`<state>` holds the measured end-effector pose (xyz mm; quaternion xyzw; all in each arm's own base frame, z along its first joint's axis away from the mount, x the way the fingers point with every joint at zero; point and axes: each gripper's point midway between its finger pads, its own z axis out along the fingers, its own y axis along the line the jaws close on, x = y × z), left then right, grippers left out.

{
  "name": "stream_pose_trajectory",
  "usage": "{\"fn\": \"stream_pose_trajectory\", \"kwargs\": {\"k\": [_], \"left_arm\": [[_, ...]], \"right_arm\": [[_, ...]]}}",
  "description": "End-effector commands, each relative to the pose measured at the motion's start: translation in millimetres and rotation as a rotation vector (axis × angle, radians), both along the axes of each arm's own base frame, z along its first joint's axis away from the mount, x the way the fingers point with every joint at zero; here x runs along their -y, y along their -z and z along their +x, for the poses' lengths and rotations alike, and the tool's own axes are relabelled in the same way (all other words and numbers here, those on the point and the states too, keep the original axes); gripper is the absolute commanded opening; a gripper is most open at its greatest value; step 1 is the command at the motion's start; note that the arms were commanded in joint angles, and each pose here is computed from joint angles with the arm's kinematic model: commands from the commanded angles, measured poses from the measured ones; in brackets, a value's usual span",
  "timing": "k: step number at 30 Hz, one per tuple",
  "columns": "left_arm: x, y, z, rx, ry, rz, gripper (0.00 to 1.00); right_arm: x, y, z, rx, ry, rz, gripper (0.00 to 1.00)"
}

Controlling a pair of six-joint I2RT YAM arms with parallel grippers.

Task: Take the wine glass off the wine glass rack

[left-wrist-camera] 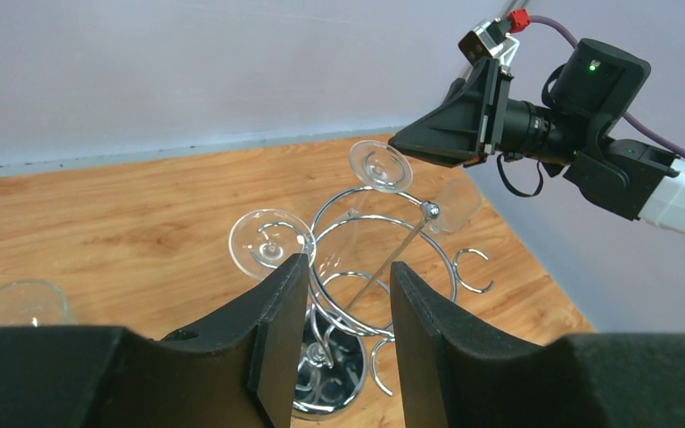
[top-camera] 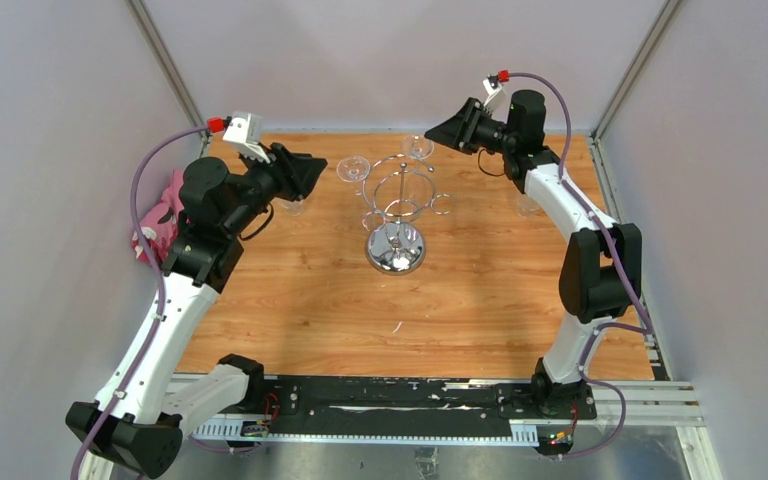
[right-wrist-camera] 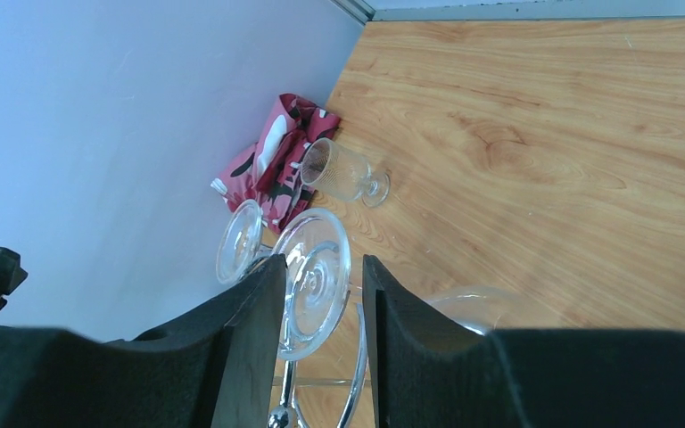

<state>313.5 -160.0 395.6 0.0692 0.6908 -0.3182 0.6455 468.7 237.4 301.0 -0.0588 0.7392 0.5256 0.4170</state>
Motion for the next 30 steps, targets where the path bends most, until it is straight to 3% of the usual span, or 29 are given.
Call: {"fn": "stream_pose_trajectory", "kwargs": {"k": [1, 30], "left_arm": [[0, 1, 1, 0.013, -0.004, 0.013, 0.44], [-3, 7, 3, -0.001, -0.022, 0.028, 0.44]], "right_arm": [[4, -25, -8, 0.061, -0.024, 0.028, 0.41], [-11, 0, 0, -0.025, -0.08, 0.002, 0.39]]}}
